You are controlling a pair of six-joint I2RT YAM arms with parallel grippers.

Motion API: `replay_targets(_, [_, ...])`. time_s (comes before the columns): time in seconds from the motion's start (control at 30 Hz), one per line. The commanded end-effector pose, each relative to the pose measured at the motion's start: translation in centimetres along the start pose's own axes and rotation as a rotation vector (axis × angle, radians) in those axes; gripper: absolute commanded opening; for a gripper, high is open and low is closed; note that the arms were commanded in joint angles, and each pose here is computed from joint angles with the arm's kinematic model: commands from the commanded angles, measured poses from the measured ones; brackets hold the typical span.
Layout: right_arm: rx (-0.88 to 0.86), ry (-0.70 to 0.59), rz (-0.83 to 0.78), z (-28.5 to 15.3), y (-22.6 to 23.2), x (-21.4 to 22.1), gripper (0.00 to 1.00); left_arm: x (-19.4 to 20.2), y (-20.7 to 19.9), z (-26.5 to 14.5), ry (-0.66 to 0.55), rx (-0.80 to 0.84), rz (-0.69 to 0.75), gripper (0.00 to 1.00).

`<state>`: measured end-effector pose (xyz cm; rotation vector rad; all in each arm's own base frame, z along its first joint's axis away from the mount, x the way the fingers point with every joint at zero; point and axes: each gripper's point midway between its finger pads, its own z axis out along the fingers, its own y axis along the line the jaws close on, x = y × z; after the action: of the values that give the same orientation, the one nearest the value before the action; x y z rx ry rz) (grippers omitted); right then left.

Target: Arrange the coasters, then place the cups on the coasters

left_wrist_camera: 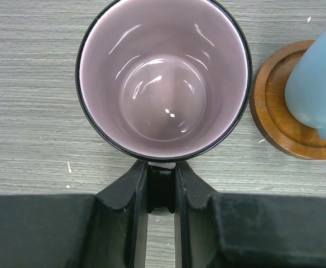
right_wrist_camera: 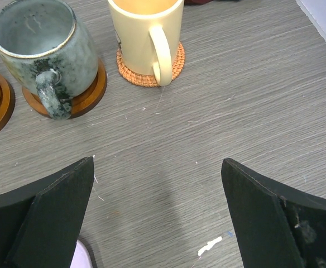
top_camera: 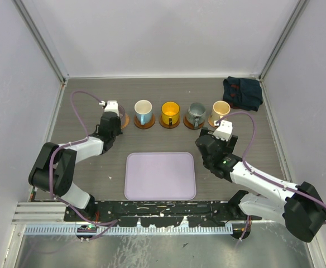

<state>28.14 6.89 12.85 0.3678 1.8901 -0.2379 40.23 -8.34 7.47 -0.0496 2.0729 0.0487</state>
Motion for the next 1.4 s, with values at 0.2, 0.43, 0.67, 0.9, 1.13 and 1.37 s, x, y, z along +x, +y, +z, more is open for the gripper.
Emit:
replay_targets(0.2, [-0.002,-0.012,0.050,0.19,0.54,-0.54,1.00,-6.03,-0.44,-0.10,-0.207,0.012,-0.091,0.00])
replay_targets(0.43, [-0.008,-0.003,0.045,0.28,0.88,-0.35,1.00,-6.04,-0.64,0.18,-0.204,0.017,-0.092,0.00])
replay_targets(0.67, [-0.006,-0.008,0.048,0.25,0.79,-0.53,1.00,-5.83,-0.62,0.24,-0.188,0.011,-0.097,0.01])
replay_targets(0.9, [-0.006,-0.009,0.047,0.24,0.77,-0.57,1.00,-5.71,-0.54,0.43,-0.176,0.003,-0.103,0.06])
replay_targets(1.13, [-0.004,-0.006,0.044,0.27,0.66,-0.37,1.00,-5.46,-0.74,0.70,-0.165,0.004,-0.112,0.12])
replay_targets(1.37, [-0.006,-0.004,0.039,0.23,0.62,-0.20,1.00,-5.44,-0.57,0.78,-0.158,-0.006,-0.114,0.21])
